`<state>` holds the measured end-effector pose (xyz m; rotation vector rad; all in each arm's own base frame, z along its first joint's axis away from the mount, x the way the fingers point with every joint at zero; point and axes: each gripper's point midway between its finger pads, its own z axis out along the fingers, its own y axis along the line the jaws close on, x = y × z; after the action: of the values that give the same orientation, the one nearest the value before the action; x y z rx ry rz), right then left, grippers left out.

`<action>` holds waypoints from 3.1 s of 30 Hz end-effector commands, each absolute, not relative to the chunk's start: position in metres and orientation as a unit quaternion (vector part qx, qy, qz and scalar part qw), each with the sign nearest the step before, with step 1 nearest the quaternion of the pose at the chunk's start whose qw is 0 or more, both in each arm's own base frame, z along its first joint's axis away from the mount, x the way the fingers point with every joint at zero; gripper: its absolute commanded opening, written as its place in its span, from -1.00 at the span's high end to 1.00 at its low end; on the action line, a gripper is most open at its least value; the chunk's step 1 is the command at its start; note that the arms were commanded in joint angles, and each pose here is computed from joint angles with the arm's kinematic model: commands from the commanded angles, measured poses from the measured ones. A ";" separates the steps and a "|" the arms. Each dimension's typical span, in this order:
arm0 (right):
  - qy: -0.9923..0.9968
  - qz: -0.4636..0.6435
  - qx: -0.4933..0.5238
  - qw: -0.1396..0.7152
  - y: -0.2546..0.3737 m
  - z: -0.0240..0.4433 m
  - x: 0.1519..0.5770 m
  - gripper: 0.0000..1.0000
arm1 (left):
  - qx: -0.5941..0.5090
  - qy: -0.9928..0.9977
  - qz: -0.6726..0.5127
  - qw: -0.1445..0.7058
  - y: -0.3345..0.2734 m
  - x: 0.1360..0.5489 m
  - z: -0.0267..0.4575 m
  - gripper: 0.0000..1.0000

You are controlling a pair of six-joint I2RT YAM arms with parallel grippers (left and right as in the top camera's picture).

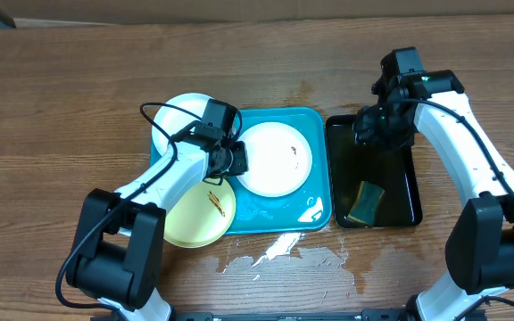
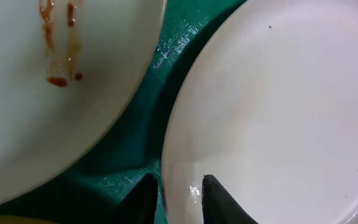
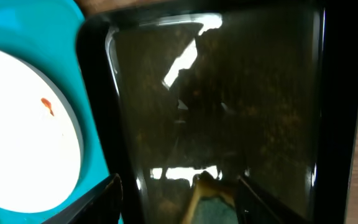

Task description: Clean dirty plates on tray and stack at the side

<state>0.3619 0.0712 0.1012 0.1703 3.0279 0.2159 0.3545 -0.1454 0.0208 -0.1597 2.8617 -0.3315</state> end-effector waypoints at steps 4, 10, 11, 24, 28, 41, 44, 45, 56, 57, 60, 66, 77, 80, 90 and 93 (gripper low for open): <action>0.994 0.060 0.089 0.018 0.066 0.108 0.342 -0.34 | -0.053 0.988 -0.084 0.121 -0.146 0.348 0.007 0.50; 0.990 0.042 0.128 -0.042 0.061 0.108 0.313 -0.64 | -0.060 0.987 -0.085 0.121 -0.146 0.349 0.007 0.65; 0.989 0.035 0.132 -0.049 0.058 0.107 0.309 -0.66 | -0.060 0.987 -0.084 0.121 -0.146 0.349 0.007 0.63; 0.968 -0.002 0.225 -0.110 0.053 0.046 0.263 -0.48 | -0.060 0.987 -0.085 0.121 -0.146 0.349 0.007 0.40; 0.972 0.004 0.214 -0.093 0.060 0.032 0.266 -0.33 | -0.060 0.987 -0.085 0.121 -0.146 0.349 0.007 0.39; 0.981 -0.055 0.179 -0.055 0.069 0.019 0.263 0.17 | -0.060 0.987 -0.085 0.122 -0.146 0.349 0.007 0.33; 0.981 -0.054 0.178 -0.051 0.069 0.019 0.266 0.34 | -0.060 0.987 -0.085 0.122 -0.146 0.349 0.007 0.33; 0.981 -0.054 0.179 -0.047 0.069 0.018 0.268 0.35 | -0.060 0.987 -0.085 0.122 -0.146 0.349 0.007 0.33; 0.992 -0.024 0.111 0.063 0.078 0.018 0.324 0.37 | -0.060 0.987 -0.085 0.122 -0.146 0.349 0.007 0.32; 0.992 -0.022 0.105 0.068 0.079 0.018 0.326 0.35 | -0.060 0.987 -0.086 0.122 -0.147 0.349 0.007 0.33; 0.993 -0.019 0.090 0.079 0.081 0.020 0.332 0.25 | -0.060 0.987 -0.086 0.122 -0.147 0.349 0.007 0.29; 0.992 -0.017 0.090 0.082 0.083 0.038 0.341 0.03 | -0.060 0.987 -0.086 0.122 -0.147 0.349 0.007 0.06; 0.995 -0.034 0.090 0.039 0.079 0.054 0.325 -0.16 | -0.059 0.984 -0.093 0.138 -0.150 0.358 0.008 0.50; 0.995 -0.031 0.089 0.024 0.079 0.052 0.318 -0.38 | -0.059 0.984 -0.092 0.137 -0.150 0.358 0.007 0.54; 0.996 0.008 0.090 -0.024 0.092 0.033 0.292 -0.41 | -0.059 0.984 -0.092 0.137 -0.150 0.357 0.007 0.69; 0.996 0.009 0.090 -0.024 0.091 0.023 0.288 -0.41 | -0.059 0.984 -0.092 0.137 -0.150 0.357 0.007 0.68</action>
<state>0.2957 0.0885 0.0259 0.2846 3.1719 -0.0040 0.3614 -0.1511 0.0176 -0.1702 2.8270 -0.2970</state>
